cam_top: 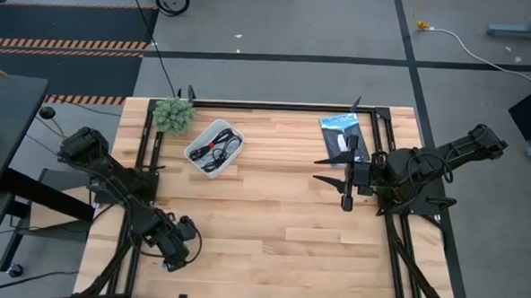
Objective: Pick and place USB-C Cables
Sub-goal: Put the blue charger cable into the white bin
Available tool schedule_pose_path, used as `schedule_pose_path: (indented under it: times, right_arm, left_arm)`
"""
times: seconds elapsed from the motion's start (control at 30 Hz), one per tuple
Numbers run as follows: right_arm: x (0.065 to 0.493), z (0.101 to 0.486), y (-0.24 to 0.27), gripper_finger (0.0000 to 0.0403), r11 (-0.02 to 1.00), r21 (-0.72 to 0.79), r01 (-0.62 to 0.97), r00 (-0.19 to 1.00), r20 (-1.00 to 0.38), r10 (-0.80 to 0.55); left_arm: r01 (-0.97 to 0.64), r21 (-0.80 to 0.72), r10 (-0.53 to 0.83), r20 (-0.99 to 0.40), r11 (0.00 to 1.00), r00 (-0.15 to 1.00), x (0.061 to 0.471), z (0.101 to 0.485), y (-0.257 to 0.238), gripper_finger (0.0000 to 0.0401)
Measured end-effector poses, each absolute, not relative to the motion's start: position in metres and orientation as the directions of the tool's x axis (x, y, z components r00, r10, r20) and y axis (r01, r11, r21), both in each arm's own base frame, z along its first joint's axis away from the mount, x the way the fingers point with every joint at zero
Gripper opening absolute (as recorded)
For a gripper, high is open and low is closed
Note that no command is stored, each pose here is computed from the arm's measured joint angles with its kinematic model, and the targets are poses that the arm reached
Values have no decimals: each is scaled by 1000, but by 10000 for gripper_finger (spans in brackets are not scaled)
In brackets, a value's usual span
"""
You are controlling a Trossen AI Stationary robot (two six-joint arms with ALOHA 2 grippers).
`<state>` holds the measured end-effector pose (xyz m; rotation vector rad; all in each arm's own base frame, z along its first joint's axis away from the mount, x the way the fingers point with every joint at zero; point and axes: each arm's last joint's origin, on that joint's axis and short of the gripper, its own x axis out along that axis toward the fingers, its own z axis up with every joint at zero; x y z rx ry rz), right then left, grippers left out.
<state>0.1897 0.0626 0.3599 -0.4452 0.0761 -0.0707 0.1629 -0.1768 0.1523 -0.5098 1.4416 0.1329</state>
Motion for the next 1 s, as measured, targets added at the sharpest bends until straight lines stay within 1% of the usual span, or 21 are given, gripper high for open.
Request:
schedule_pose_path:
  times: [0.23,0.47,0.5,0.6,0.8,0.93,1.0]
  right_arm:
    - [190,360,63,159,900,-432,52,995,-58,-85]
    - [190,360,63,159,900,-432,52,995,-58,-85]
    - [190,360,63,159,900,-432,52,995,-58,-85]
    - [190,360,63,159,900,-432,52,995,-58,-85]
    - [190,360,63,159,900,-432,52,995,-57,-85]
    - [190,360,63,159,900,-432,53,995,-55,-86]
    - [190,360,63,159,900,-432,54,995,-54,-86]
  left_arm:
    - [-389,-247,-208,-968,888,140,163,152,-176,110]
    - [-402,-240,-186,-968,884,169,166,152,-174,18]
    - [-408,-241,-186,-968,881,171,167,152,-173,12]
    - [-427,-247,-190,-967,870,173,171,152,-169,12]
    - [-465,-295,-254,-955,835,150,183,159,-155,8]
    - [-462,-347,-265,-935,816,235,197,177,-142,9]
    - [-476,-341,-227,-932,811,281,204,187,-133,9]
